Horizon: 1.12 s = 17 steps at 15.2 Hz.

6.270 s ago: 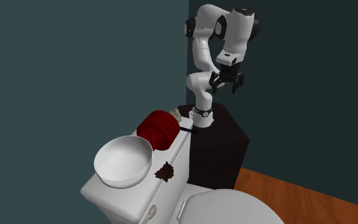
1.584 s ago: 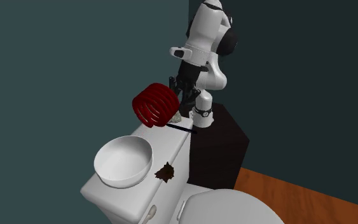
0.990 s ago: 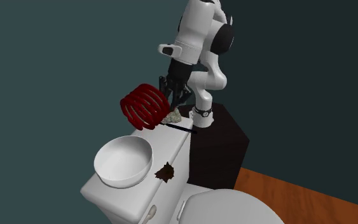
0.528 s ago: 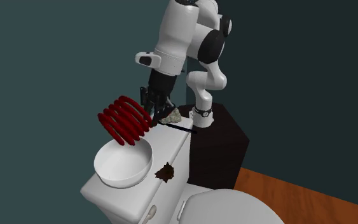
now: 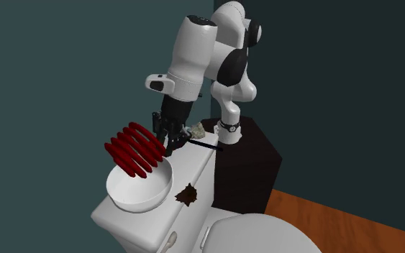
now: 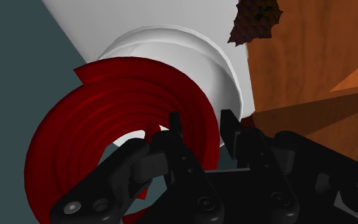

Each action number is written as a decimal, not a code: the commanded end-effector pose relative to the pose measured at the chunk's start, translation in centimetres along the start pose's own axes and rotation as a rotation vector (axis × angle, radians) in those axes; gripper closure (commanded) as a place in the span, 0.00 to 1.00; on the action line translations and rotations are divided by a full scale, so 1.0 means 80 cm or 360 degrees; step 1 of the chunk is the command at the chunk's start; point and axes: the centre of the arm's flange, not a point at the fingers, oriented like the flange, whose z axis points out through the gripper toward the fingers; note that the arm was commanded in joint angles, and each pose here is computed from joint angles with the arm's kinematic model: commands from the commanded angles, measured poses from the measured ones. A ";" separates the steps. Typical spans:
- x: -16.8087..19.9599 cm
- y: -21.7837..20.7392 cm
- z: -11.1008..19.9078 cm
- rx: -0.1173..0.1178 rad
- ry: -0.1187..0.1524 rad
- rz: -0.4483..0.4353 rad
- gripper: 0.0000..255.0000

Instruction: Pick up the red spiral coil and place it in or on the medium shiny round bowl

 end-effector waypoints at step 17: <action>-0.013 -0.003 0.034 0.0002 0.0004 0.0000 0.00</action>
